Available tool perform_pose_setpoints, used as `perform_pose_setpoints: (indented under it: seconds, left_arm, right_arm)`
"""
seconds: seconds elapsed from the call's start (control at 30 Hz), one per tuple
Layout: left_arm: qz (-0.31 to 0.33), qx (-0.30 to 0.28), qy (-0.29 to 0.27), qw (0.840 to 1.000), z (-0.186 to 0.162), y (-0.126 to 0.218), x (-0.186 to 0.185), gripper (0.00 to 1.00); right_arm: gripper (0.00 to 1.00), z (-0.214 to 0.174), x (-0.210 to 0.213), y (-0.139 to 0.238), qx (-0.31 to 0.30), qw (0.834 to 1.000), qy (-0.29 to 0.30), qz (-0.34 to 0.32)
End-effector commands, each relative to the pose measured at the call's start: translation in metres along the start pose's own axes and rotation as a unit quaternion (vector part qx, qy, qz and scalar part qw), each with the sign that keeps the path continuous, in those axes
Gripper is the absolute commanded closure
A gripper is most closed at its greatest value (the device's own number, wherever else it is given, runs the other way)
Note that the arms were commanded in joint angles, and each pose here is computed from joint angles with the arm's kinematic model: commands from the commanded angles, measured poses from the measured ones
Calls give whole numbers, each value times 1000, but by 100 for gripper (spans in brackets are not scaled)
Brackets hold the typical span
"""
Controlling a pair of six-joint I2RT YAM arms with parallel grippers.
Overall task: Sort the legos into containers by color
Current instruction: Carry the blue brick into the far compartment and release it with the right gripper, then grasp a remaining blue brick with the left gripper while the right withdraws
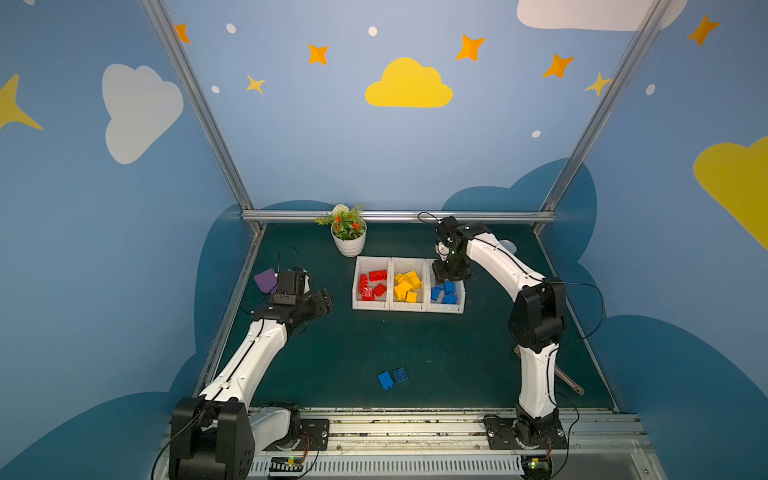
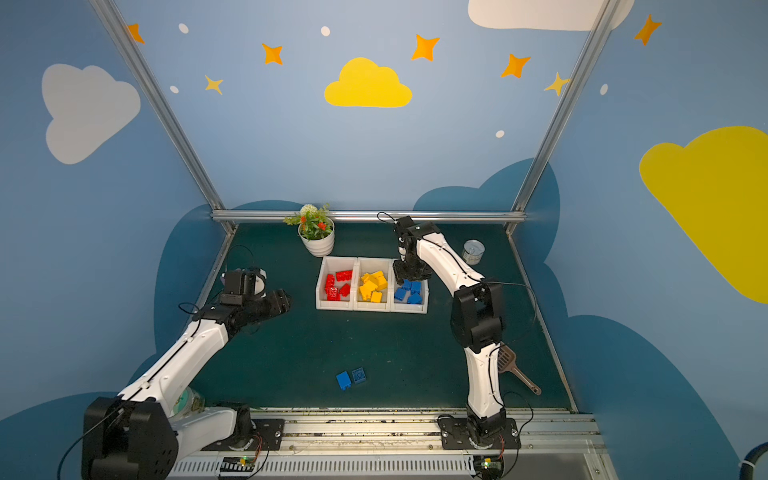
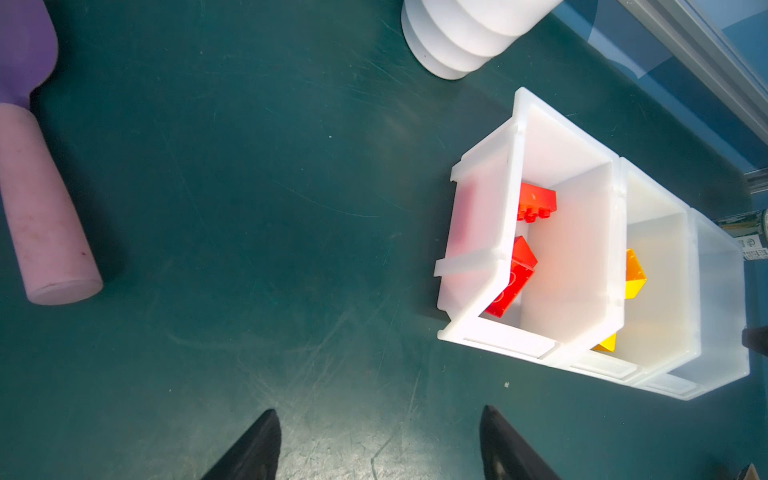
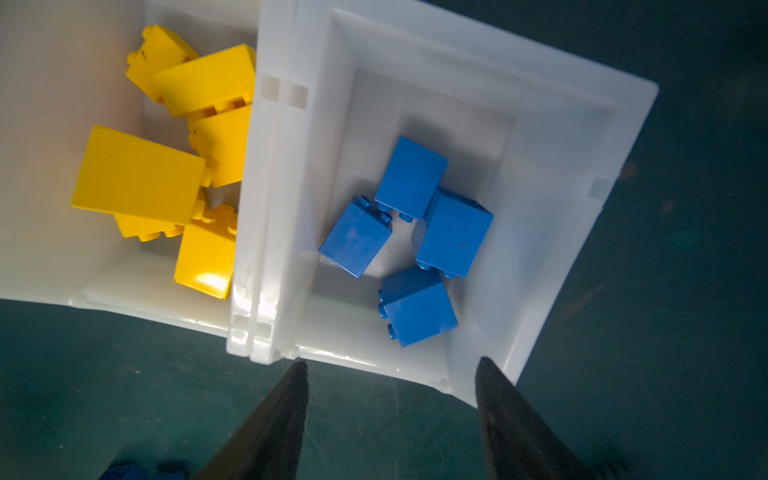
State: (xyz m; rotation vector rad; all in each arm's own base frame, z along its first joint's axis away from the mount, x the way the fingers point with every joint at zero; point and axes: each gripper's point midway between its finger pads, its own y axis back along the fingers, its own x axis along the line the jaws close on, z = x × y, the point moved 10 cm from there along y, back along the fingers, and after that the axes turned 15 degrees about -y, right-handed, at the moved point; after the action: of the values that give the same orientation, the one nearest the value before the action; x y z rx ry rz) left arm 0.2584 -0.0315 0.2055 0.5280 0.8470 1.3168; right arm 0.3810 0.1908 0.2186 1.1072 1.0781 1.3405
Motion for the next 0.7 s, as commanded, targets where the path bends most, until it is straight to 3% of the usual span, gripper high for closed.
perform_pose_setpoints:
  seconds: [0.0, 0.43, 0.67]
  left_arm:
    - [-11, -6, -5, 1000, 0, 2, -2, 24]
    - [-26, 17, -69, 997, -10, 3, -26, 25]
    - [-46, 35, -182, 982, -16, 2, -54, 24]
  right_arm:
    - [35, -2, -2, 8, -4, 1000, -5, 9]
    - [35, -7, -4, 8, 2, 999, -20, 26]
    - [35, -6, -11, 18, -9, 997, -49, 63]
